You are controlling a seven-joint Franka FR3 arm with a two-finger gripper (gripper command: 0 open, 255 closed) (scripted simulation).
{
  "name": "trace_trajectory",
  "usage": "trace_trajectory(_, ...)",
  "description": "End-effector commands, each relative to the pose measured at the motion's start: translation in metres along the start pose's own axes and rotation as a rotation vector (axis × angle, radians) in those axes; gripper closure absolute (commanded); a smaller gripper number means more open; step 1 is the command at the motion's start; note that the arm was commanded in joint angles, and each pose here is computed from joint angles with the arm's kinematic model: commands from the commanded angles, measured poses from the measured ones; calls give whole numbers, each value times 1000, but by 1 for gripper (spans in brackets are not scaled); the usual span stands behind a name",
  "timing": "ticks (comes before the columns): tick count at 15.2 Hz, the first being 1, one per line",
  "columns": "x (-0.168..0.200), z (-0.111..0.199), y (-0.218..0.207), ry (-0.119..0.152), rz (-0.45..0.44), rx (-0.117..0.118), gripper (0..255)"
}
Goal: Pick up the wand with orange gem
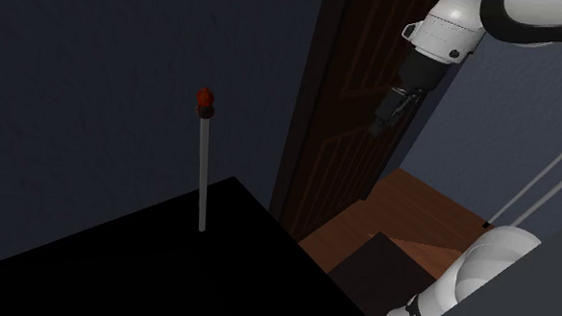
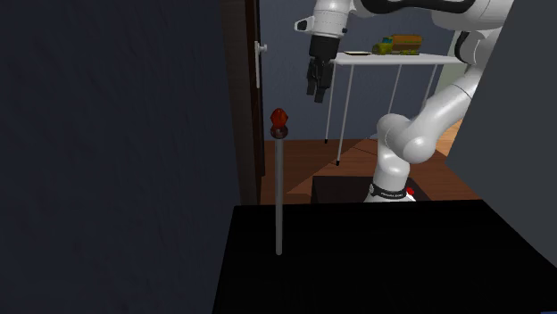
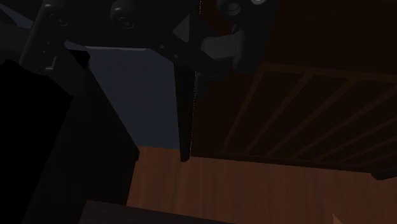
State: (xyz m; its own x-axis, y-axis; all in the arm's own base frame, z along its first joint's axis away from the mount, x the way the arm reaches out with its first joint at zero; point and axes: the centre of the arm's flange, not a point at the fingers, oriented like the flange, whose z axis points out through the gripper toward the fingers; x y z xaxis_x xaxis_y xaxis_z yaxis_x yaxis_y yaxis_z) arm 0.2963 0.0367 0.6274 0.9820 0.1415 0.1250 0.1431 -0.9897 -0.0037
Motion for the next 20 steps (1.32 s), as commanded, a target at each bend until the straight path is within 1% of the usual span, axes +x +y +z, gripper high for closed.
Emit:
trace_trajectory(1, 0, 0, 0, 0, 0, 0, 0)
trace_trajectory(10, 43, -24, -111, -31, 77, -7, 0)
trace_trajectory(20, 102, -47, -230, -65, 162, -14, 0)
